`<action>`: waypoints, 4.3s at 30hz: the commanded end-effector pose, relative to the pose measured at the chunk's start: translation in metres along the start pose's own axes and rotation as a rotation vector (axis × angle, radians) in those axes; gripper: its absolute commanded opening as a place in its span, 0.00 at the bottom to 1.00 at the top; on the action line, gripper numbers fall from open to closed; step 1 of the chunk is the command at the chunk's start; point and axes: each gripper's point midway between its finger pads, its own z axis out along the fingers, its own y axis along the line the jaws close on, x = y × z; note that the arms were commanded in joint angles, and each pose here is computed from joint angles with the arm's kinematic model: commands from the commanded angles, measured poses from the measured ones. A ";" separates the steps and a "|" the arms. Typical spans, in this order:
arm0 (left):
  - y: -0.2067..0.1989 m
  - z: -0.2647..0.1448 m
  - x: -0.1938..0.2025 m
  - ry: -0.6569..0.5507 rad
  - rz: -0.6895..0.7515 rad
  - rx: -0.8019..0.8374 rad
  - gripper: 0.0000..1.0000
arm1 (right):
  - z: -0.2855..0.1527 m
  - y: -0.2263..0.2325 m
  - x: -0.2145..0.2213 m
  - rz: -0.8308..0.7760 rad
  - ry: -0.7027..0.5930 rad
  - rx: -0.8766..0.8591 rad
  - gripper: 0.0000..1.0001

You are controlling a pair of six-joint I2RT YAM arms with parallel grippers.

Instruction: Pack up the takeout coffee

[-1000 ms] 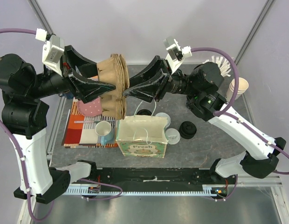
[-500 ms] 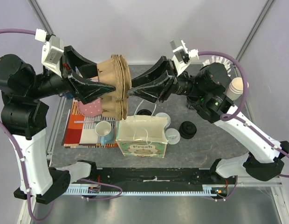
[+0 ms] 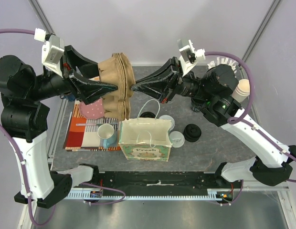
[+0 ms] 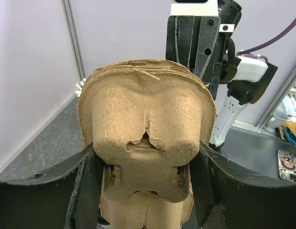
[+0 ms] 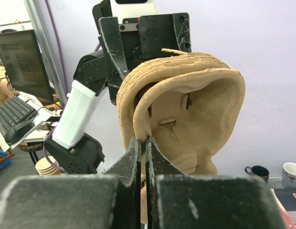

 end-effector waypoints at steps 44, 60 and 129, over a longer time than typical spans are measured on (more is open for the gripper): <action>-0.014 -0.007 -0.025 -0.062 0.078 -0.027 0.02 | -0.103 -0.078 -0.061 -0.261 -0.186 0.755 0.00; -0.025 -0.007 -0.031 -0.077 0.095 0.012 0.02 | -0.390 -0.114 -0.019 -0.756 0.641 2.158 0.00; -0.036 0.009 -0.044 -0.108 0.082 0.118 0.02 | -0.058 0.037 -0.017 -0.204 -0.134 -0.105 0.98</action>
